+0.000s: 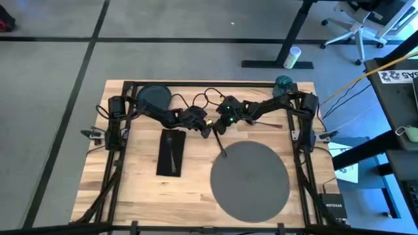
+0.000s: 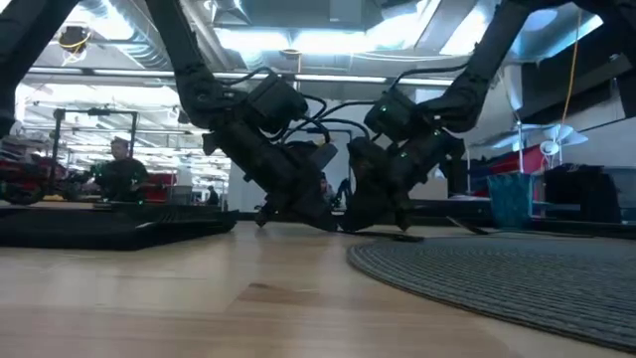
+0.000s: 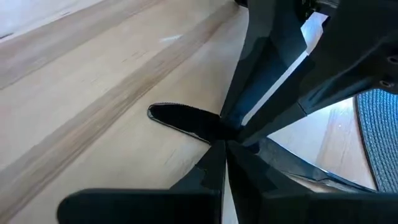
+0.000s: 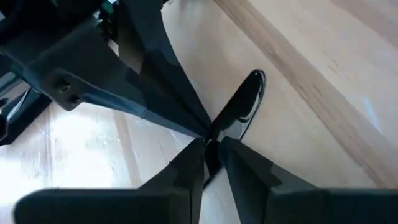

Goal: Set table place
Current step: Put the black knife on the gray table mat

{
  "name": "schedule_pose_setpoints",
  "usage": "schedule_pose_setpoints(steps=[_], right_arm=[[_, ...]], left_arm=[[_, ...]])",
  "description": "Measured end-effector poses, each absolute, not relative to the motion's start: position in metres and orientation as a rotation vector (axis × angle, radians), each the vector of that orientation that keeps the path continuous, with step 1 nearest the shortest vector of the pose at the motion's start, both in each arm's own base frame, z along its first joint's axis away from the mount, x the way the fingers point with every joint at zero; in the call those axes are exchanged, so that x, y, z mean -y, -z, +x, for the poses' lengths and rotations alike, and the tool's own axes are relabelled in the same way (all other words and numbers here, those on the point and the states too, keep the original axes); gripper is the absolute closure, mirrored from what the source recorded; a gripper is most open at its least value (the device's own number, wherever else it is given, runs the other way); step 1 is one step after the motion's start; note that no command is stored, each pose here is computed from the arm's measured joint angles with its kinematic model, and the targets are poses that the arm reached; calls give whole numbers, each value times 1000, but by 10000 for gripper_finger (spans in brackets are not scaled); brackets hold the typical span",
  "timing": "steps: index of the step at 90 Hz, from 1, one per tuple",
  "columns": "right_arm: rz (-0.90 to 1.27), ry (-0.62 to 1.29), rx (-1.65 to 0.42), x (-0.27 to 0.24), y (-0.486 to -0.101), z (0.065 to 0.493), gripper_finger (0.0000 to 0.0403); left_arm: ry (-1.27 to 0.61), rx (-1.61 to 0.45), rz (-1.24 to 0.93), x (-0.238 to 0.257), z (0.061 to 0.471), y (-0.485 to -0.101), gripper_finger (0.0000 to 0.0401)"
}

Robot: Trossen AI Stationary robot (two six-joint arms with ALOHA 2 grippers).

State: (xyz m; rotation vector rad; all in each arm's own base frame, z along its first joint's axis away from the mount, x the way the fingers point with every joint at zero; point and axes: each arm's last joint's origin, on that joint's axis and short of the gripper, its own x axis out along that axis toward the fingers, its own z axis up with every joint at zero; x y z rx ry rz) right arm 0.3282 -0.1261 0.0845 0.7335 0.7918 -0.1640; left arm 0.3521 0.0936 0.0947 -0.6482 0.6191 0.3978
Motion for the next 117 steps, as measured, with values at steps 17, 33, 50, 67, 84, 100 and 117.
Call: schedule_pose_setpoints(steps=[17, 33, 50, 67, 84, 100, 117], right_arm=[[723, 159, -777, 126, -91, 328, 347], [707, 163, -768, 126, -97, 327, 347], [692, 178, -788, 126, -98, 325, 347], [683, 186, -789, 127, -100, 325, 347], [673, 202, -782, 127, -101, 325, 347], [669, 207, -778, 128, -102, 325, 347], [653, 198, -774, 127, -103, 325, 347]], left_arm=[[-369, -606, -675, -88, 352, -103, 401], [-397, -588, -695, -93, 351, -103, 401], [-400, -563, -686, -93, 353, -105, 401], [-395, -528, -681, -94, 355, -108, 401], [-397, -526, -685, -95, 355, -109, 401], [-414, -521, -689, -101, 353, -109, 401], [-424, -519, -681, -106, 352, -109, 401]])
